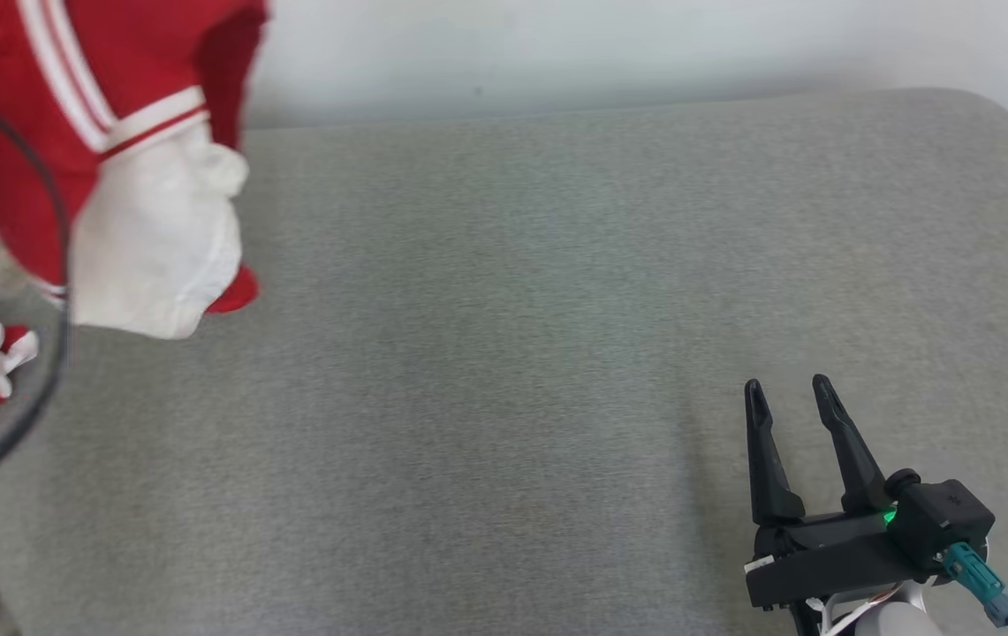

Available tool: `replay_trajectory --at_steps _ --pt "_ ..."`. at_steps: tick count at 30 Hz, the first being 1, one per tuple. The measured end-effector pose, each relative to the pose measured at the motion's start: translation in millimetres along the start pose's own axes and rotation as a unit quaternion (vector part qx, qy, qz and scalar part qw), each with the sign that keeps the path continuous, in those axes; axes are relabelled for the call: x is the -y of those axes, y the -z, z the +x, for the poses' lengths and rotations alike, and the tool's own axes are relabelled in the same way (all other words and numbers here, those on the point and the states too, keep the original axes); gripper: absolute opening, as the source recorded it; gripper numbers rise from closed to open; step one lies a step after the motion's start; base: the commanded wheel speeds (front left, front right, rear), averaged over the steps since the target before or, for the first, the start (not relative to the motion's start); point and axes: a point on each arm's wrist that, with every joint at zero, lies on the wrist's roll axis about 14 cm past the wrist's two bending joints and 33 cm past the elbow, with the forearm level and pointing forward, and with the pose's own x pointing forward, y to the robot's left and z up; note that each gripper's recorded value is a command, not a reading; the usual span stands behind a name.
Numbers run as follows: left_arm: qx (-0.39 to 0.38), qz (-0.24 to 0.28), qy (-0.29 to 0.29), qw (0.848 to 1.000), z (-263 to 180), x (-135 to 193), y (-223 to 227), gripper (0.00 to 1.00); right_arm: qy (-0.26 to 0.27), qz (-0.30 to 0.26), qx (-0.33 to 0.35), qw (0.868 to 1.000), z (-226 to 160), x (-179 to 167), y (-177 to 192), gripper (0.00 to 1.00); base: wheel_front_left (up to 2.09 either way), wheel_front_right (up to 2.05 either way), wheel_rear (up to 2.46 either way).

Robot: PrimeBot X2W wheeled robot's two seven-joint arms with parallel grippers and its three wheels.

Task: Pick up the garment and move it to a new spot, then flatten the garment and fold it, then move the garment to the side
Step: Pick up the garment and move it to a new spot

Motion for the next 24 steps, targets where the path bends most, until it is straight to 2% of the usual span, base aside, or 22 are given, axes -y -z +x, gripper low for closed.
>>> replay_trajectory --at_steps 2,3,5,7,14,20,24 --pt "0.002 -0.020 0.021 1.000 3 23 2 0.00 0.009 0.000 0.001 1.000 -4 6 -2 1.00 0.00 0.00 0.00" --pt "0.002 -0.020 0.021 1.000 3 23 2 0.00 0.009 0.000 0.001 1.000 -4 6 -2 1.00 0.00 0.00 0.00" --pt "0.005 -0.063 0.053 0.997 6 60 7 0.00 0.024 0.001 0.002 1.000 -9 15 -3 1.00 0.00 0.00 0.00" --pt "0.005 -0.072 0.063 0.995 7 71 9 0.00 0.029 0.001 0.002 1.000 -11 18 -4 1.00 0.00 0.00 0.00" --pt "-0.025 -0.150 0.129 0.980 -2 150 40 0.00 0.064 -0.002 0.000 0.998 -26 40 -6 1.00 0.00 0.00 0.00" --pt "-0.102 -0.201 0.159 0.961 -32 199 99 0.00 0.088 -0.004 -0.002 0.996 -36 53 -6 1.00 0.00 0.00 0.00" --pt "-0.183 -0.231 0.162 0.942 -69 220 152 0.00 0.098 -0.003 -0.009 0.995 -41 59 -2 1.00 0.00 0.00 0.00"
